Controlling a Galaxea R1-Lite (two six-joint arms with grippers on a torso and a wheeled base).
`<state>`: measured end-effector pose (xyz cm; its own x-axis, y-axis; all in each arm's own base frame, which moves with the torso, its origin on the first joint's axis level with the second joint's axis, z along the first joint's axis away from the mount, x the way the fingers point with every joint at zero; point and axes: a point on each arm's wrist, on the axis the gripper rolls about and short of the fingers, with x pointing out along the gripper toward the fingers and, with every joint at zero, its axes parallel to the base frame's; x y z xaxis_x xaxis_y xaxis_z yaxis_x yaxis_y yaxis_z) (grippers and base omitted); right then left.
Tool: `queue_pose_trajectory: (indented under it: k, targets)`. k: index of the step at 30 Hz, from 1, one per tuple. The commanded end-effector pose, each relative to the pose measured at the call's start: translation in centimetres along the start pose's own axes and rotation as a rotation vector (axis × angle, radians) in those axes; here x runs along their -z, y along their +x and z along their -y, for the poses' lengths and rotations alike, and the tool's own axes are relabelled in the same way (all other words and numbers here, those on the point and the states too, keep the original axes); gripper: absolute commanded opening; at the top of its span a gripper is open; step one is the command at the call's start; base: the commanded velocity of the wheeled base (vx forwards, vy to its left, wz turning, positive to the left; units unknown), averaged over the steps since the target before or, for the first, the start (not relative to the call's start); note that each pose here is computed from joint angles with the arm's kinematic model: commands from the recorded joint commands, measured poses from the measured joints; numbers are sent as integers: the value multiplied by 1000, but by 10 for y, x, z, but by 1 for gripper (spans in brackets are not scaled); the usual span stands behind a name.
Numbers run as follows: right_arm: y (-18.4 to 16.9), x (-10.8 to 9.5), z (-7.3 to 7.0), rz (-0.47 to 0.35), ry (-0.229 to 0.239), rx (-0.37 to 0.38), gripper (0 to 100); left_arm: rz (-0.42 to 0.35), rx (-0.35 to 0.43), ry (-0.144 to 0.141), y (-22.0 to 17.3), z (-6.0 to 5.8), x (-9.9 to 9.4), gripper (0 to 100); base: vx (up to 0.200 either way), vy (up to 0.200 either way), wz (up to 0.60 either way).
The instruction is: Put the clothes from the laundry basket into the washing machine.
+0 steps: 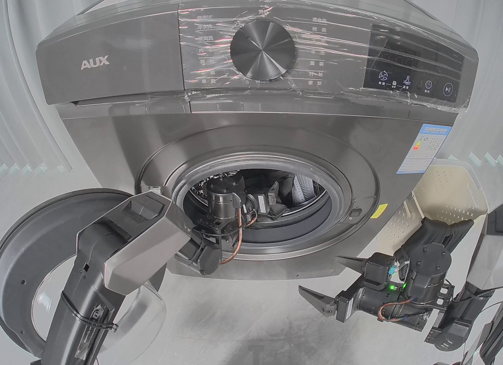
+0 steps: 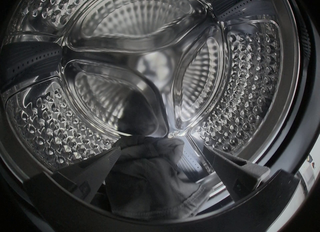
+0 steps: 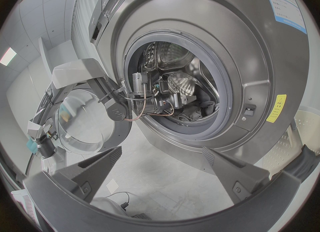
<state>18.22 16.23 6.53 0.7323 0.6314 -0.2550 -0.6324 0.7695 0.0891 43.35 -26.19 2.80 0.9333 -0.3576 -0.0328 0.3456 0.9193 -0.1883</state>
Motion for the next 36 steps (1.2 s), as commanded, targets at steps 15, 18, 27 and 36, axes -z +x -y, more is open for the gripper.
queue_pose_trajectory:
  k: [15,18,27,36]
  targets:
    - [0,0,0,3,0,-1,100,-139,3,78,-2,-5,49,0,0,0,0]
    - [0,0,0,3,0,-1,100,-142,3,78,-1,-6,48,0,0,0,0]
    - [1,-1,0,8,0,-2,100,-11,-1,47,21,-4,29,0,0,0,0]
    - [1,-1,0,6,0,0,100,66,-50,31,33,-15,15,0,0,0,0]
